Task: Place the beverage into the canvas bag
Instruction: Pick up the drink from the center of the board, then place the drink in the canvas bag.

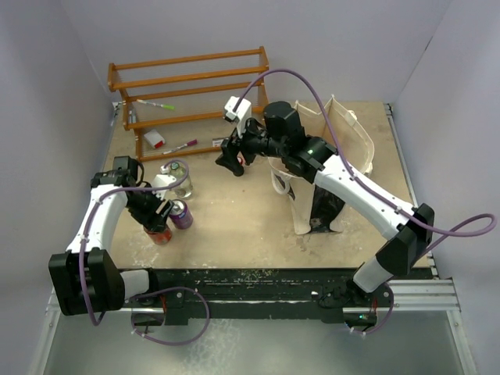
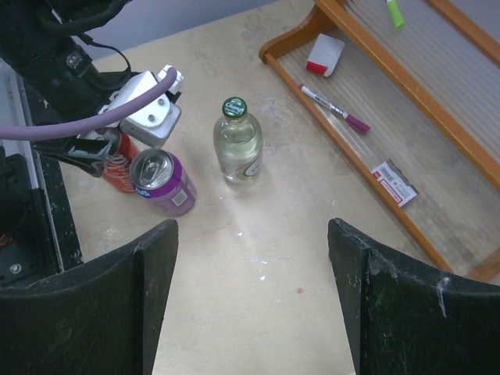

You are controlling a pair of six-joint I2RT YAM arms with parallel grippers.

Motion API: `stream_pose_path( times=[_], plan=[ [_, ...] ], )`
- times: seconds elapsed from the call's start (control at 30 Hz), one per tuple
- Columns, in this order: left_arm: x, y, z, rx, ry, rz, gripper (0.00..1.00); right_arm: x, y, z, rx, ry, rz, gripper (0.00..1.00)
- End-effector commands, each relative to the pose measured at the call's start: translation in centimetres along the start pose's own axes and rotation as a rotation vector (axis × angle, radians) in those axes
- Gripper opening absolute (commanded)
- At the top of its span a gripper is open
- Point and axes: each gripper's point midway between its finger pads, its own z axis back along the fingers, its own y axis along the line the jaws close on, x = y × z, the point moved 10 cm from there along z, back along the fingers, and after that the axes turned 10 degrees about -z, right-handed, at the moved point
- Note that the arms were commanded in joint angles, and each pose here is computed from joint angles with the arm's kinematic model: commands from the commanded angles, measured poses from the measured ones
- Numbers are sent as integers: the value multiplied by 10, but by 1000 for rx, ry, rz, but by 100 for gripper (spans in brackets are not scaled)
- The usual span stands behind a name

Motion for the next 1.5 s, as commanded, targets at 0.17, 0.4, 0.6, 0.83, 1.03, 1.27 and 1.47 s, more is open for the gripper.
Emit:
stream_pose_path(
  times=[0.17,0.4,0.6,0.83,1.03,1.27,1.47],
  plan=[
    [1,-7,23,34,11,2,19,18,-15,21,-78,-83,36,79],
    [26,-13,108,186,-34,-116,0,42,-41,42,-165,-150,36,79],
    [77,-20,176,177,-301,-130,0,54,-64,77,-284,-167,52,80],
    [163,-33,210,149,-523,-270,0,65,-94,143,-459,-205,-28,80],
    [244,-43,218,86,-721,-352,0,63,-101,195,-634,-228,-57,80],
    [325,-84,200,14,-893,-527,0,39,-107,241,-824,-222,-112,80],
    [374,-116,194,-109,-1120,-585,0,8,-104,274,-917,-161,-155,80]
  ],
)
